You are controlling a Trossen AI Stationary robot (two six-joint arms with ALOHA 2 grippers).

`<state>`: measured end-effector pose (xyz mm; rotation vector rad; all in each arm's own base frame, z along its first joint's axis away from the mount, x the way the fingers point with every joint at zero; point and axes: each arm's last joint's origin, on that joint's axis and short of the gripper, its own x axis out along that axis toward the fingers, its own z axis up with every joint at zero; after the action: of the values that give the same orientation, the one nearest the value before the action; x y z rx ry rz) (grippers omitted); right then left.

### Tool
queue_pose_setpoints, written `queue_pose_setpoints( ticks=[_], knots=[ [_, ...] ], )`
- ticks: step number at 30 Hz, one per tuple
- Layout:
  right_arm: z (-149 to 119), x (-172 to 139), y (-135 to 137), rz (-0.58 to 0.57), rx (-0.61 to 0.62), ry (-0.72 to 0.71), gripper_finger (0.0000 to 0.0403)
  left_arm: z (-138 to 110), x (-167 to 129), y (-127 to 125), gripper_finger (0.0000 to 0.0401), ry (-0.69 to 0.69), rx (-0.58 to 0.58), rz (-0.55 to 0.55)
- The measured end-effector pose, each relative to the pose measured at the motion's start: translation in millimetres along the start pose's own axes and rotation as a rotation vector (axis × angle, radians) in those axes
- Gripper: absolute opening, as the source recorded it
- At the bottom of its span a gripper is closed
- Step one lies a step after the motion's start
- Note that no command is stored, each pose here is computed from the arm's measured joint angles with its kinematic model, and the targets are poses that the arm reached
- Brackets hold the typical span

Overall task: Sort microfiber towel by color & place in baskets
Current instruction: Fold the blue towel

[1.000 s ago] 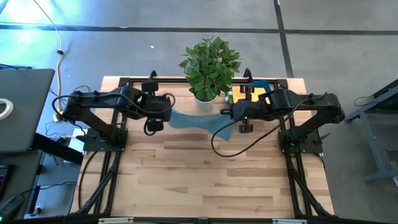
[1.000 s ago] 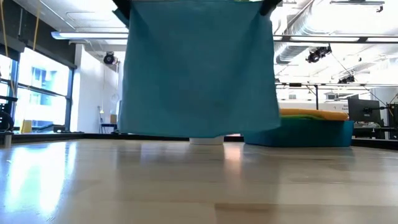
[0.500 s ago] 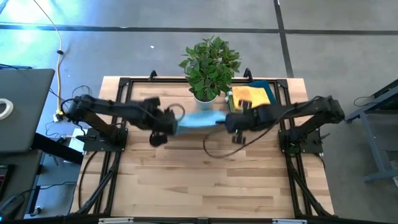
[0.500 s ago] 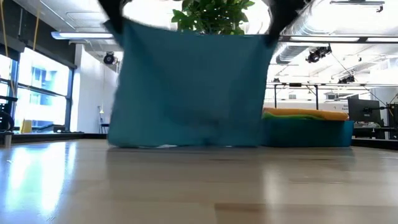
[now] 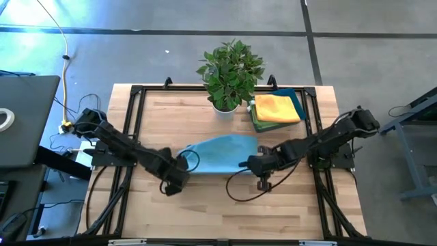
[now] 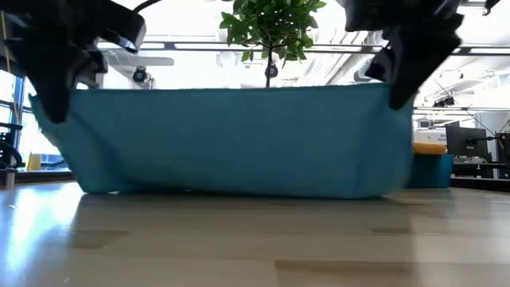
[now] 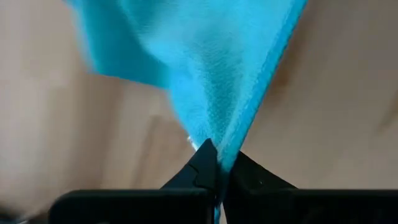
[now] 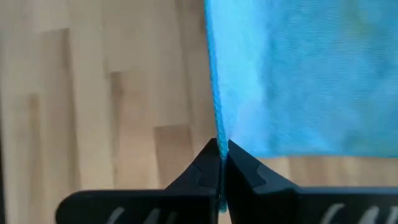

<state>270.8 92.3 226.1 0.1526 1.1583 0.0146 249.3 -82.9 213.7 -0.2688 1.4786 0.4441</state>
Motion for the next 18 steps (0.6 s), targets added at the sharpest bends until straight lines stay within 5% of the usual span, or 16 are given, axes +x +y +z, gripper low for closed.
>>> queue_pose_setpoints(
  ticks=[10,18],
  knots=[
    [-17,18,19,0.121,0.080,-0.052,0.0000,-17,30,-45,0.0000,-0.056,-0.061,-0.190],
    [-24,18,27,0.230,-0.081,0.012,0.0000,-17,47,-72,0.0000,0.124,-0.064,-0.336]
  ],
)
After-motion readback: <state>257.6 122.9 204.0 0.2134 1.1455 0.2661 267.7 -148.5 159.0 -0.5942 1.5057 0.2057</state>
